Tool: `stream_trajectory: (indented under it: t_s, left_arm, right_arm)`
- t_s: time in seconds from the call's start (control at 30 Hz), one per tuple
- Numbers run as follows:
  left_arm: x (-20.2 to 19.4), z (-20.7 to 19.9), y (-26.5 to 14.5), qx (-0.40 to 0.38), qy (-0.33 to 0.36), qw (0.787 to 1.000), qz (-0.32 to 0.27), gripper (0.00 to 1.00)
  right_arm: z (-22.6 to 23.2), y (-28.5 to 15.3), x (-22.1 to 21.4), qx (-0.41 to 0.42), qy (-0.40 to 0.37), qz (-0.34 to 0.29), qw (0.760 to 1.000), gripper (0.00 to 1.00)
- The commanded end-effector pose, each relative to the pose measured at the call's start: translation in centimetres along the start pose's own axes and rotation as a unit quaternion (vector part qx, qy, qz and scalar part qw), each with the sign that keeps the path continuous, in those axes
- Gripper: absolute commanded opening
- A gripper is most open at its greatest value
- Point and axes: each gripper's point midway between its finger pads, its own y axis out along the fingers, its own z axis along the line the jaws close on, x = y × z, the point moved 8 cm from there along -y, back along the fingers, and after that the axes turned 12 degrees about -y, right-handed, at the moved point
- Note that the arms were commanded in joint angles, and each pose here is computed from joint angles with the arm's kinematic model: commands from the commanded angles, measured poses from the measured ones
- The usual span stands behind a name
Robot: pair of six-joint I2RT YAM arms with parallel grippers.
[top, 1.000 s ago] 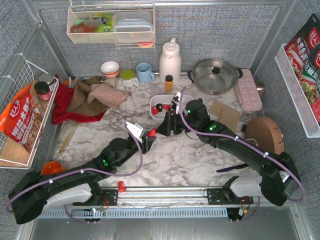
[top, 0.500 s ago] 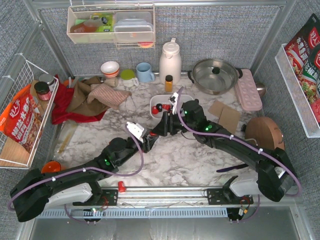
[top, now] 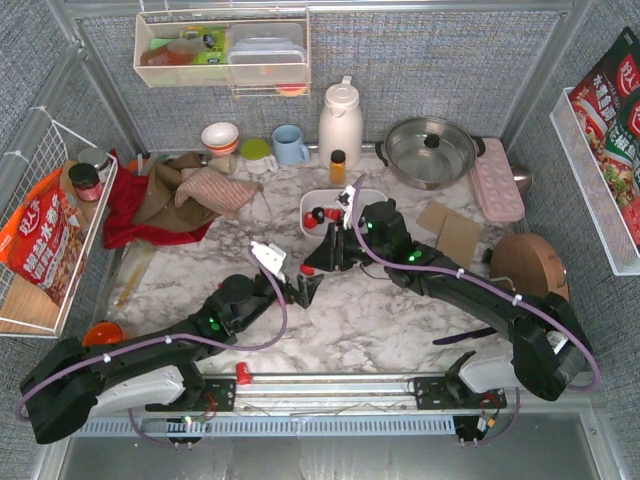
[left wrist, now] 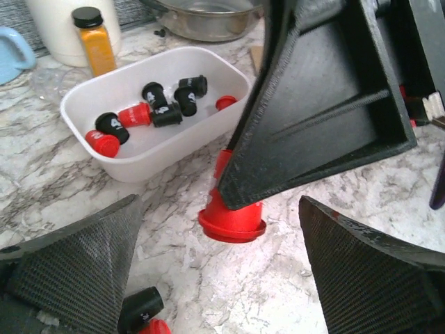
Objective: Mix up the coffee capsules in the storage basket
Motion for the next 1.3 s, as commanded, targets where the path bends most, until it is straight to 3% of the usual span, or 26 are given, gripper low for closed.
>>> stream_trajectory:
  t_s: [0.0, 0.13, 0.27, 0.5, 0.63, 0.73, 0.83, 0.97, 1.27]
  left_arm:
    - [0.7, 0.3, -0.2, 0.028, -0.018, 0.999, -0.016, 0.99]
    - [0.5, 0.9, -1.1, 0.067, -0.047, 0.997, -0.006, 0.99]
    - [-0.4, 2.2, -2.5, 0.155, -0.095, 0.983, 0.022, 0.99]
    - [-2.9, 4.5, -6.4, 0.332, -0.190, 0.921, 0.076, 0.99]
    - [-3.2, 4.7, -8.2, 0.386, -0.251, 0.884, 0.083, 0.99]
    - [-3.5, 5.0, -9.6, 0.435, -0.275, 0.852, 0.093, 0.99]
    - [-3.6, 5.3, -11.2, 0.488, -0.287, 0.818, 0.107, 0.99]
    - [-4.3, 5.0, -12.5, 0.517, -0.307, 0.786, 0.144, 0.99]
    - [-7.2, 3.3, -14.0, 0.494, -0.345, 0.750, 0.272, 0.96]
  right_arm:
    - [-0.6, 0.1, 0.2, -0.025, -0.009, -0.014, 1.000, 0.24]
    - [-3.0, -0.3, 0.9, -0.110, -0.053, -0.026, 0.992, 0.24]
    - [-6.2, -1.3, 2.5, -0.240, -0.132, -0.033, 0.961, 0.24]
    - [-11.5, -1.5, 5.3, -0.376, -0.209, -0.045, 0.902, 0.29]
    - [-14.1, -0.4, 6.2, -0.406, -0.226, -0.040, 0.885, 0.44]
    - [-15.9, 0.6, 6.4, -0.417, -0.223, -0.029, 0.880, 0.61]
    - [-16.9, 1.1, 6.5, -0.416, -0.210, -0.014, 0.885, 0.72]
    - [-16.5, 1.0, 6.1, -0.395, -0.196, 0.000, 0.898, 0.73]
    - [-14.7, -1.3, 3.4, -0.370, -0.165, -0.003, 0.914, 0.74]
